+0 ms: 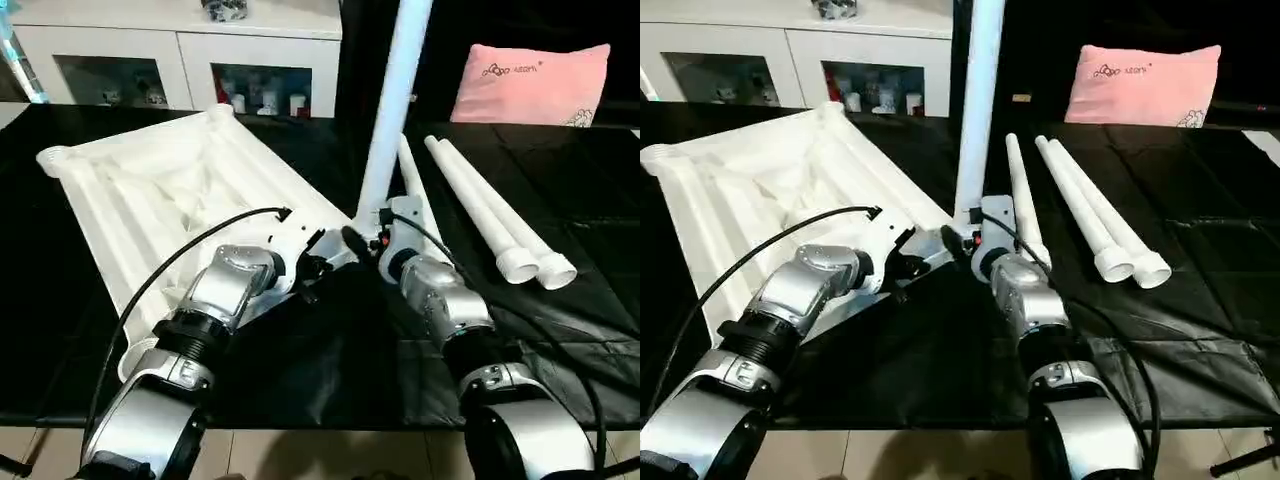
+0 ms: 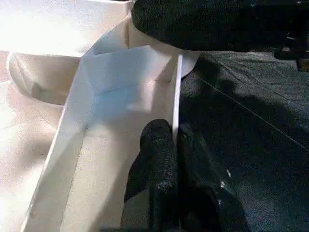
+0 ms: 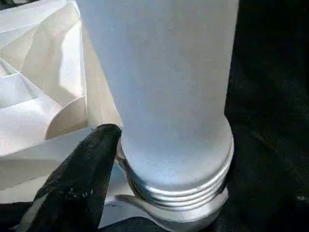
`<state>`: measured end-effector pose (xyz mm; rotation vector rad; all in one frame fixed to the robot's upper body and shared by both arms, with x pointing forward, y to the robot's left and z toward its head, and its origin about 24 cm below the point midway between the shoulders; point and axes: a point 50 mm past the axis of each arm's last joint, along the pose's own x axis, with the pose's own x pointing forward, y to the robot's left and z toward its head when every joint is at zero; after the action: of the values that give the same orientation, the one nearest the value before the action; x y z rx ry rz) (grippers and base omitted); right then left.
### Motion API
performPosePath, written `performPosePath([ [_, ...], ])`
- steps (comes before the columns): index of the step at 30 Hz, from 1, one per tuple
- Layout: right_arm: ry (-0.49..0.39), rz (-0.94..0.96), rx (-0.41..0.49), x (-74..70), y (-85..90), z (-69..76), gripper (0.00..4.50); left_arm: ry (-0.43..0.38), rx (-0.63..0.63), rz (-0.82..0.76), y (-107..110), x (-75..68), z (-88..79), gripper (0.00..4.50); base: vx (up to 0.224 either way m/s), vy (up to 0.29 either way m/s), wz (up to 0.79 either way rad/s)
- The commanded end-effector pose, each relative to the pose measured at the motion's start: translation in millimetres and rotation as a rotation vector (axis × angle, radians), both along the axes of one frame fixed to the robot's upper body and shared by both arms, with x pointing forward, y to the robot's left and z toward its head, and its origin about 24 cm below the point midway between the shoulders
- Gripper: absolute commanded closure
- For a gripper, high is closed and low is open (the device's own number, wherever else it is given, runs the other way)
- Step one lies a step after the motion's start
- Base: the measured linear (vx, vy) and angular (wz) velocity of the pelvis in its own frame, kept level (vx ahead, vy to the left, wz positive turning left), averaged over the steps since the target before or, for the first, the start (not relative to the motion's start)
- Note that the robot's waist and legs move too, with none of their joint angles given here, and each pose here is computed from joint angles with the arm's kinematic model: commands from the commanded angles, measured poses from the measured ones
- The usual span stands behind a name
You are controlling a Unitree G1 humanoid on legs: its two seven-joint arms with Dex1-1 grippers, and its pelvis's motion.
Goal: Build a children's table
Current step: Rotate leg to tighten
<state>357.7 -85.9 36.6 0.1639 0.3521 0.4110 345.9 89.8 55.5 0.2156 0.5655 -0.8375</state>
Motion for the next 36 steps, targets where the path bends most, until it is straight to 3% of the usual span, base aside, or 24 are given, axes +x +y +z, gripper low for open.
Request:
performPosePath([
  [1,0.104,0.155,0.004,-20.4,31.1,-25.1,0.57,-0.071,-0.07,-0.026,-12.0,2.9,14.4,4.5,0.0,0.0,0.0],
  [5,0.059,0.174,-0.012,-21.8,14.0,-23.9,0.1,-0.071,-0.058,-0.013,-1.8,3.0,11.7,4.5,0.0,0.0,0.0],
  [13,-0.057,0.251,0.0,-35.0,-26.4,-10.0,0.04,-0.079,0.017,-0.1,21.6,-3.6,3.6,4.5,0.0,0.0,0.0],
  [18,-0.113,0.379,-0.074,-46.4,-47.0,2.1,0.04,-0.046,0.042,-0.169,37.0,-10.4,0.2,4.5,0.0,0.0,0.0],
  [25,-0.156,0.597,-0.097,-60.6,-63.8,17.0,0.04,-0.009,0.052,-0.349,48.4,-23.9,-0.1,4.5,0.0,0.0,0.0],
  [29,-0.156,0.691,-0.12,-61.8,-70.6,24.3,0.04,0.048,0.079,-0.484,55.4,-32.6,1.0,4.5,0.0,0.0,0.0],
  [32,-0.151,0.73,-0.128,-62.5,-70.5,25.3,0.04,0.064,0.087,-0.523,57.2,-34.8,1.6,4.5,0.0,0.0,0.0],
  [36,-0.141,0.853,-0.156,-59.1,-67.2,27.3,0.04,0.113,0.105,-0.688,60.7,-43.2,4.8,4.5,0.0,0.0,0.0],
])
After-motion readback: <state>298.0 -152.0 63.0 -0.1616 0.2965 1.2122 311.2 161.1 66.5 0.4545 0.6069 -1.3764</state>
